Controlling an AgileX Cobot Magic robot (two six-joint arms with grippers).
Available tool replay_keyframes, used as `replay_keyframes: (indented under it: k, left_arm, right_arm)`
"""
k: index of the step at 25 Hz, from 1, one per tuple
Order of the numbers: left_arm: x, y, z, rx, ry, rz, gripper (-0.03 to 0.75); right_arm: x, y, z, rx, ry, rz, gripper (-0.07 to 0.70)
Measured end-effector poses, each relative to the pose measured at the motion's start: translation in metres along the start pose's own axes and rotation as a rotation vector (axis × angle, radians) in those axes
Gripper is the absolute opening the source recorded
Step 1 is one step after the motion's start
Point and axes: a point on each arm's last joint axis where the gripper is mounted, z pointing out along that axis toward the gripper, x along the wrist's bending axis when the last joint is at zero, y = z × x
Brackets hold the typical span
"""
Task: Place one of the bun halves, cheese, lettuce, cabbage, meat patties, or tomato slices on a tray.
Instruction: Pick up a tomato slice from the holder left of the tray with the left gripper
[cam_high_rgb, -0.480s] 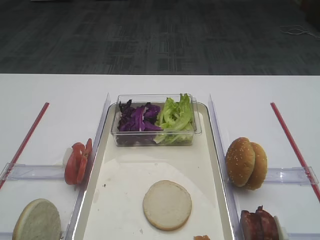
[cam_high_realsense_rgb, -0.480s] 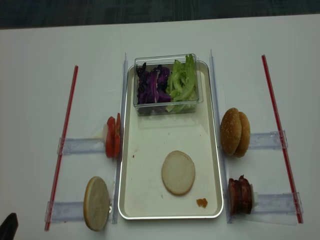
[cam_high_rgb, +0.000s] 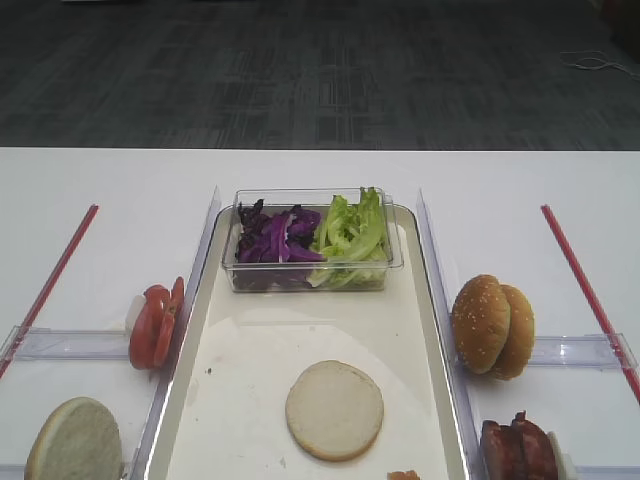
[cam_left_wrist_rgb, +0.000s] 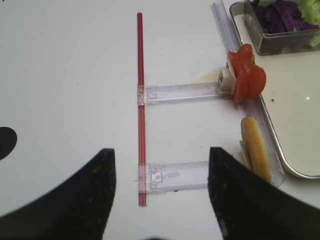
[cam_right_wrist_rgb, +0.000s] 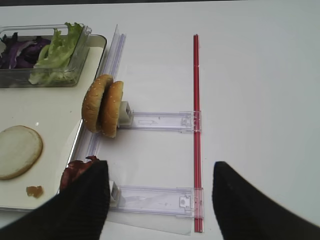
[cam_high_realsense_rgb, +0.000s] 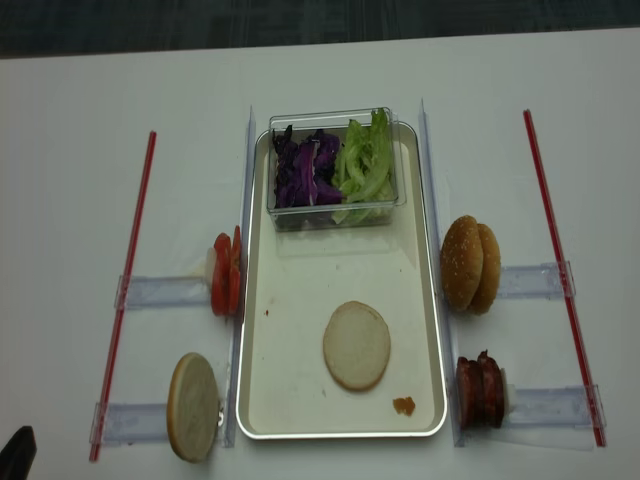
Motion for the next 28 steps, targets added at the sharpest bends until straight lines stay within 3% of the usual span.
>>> replay_keyframes:
  k: [28]
  left_arm:
    - [0.0000,0.0000,0.0000,0.000,0.000,0.000,0.420]
  right_arm:
    - [0.0000,0.0000,0.0000,0.000,0.000,-0.002,0.454]
